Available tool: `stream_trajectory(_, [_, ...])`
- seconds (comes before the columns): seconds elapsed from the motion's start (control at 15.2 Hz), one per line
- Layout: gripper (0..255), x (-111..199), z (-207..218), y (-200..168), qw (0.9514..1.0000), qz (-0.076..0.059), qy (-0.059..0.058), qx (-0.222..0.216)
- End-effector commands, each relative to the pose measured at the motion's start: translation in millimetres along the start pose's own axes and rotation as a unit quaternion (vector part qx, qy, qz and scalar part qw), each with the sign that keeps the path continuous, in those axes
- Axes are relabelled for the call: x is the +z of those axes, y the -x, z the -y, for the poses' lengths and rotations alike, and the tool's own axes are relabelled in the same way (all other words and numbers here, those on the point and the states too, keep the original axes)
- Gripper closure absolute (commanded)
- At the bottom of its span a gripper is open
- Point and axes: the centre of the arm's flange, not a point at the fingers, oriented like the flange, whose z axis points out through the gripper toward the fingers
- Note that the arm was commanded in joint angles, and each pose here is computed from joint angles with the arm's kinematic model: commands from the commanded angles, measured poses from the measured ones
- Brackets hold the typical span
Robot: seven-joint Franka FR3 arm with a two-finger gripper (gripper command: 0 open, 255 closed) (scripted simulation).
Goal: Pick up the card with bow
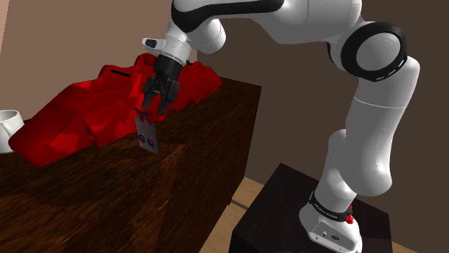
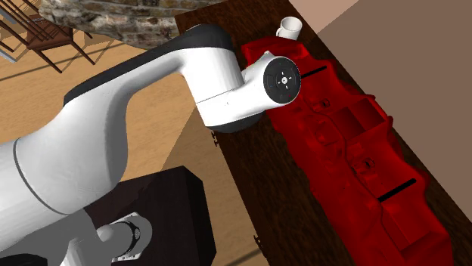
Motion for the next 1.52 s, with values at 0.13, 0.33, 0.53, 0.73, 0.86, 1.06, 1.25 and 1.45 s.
stream_trajectory(0.13, [0, 4, -3, -43, 0.9966, -0.032, -0.021, -0.074])
stream_trajectory(0.33, [0, 13, -5, -37, 0.9965, -0.032, -0.021, -0.074])
stream_trajectory(0.53, [0, 26, -7, -29, 0.9965, -0.032, -0.021, -0.074])
stream_trajectory(0.73, [0, 37, -9, -21, 0.9965, -0.032, -0.021, -0.074])
stream_trajectory(0.86, [255, 37, -9, -21, 0.9965, -0.032, -0.021, -0.074])
stream_trajectory(1.06, [255, 37, -9, -22, 0.9965, -0.032, -0.021, -0.074])
stream_trajectory(1.25, [255, 37, -9, -22, 0.9965, -0.032, -0.021, -0.074])
stream_trajectory(1.45, [255, 37, -9, -22, 0.9965, -0.032, -0.021, -0.074])
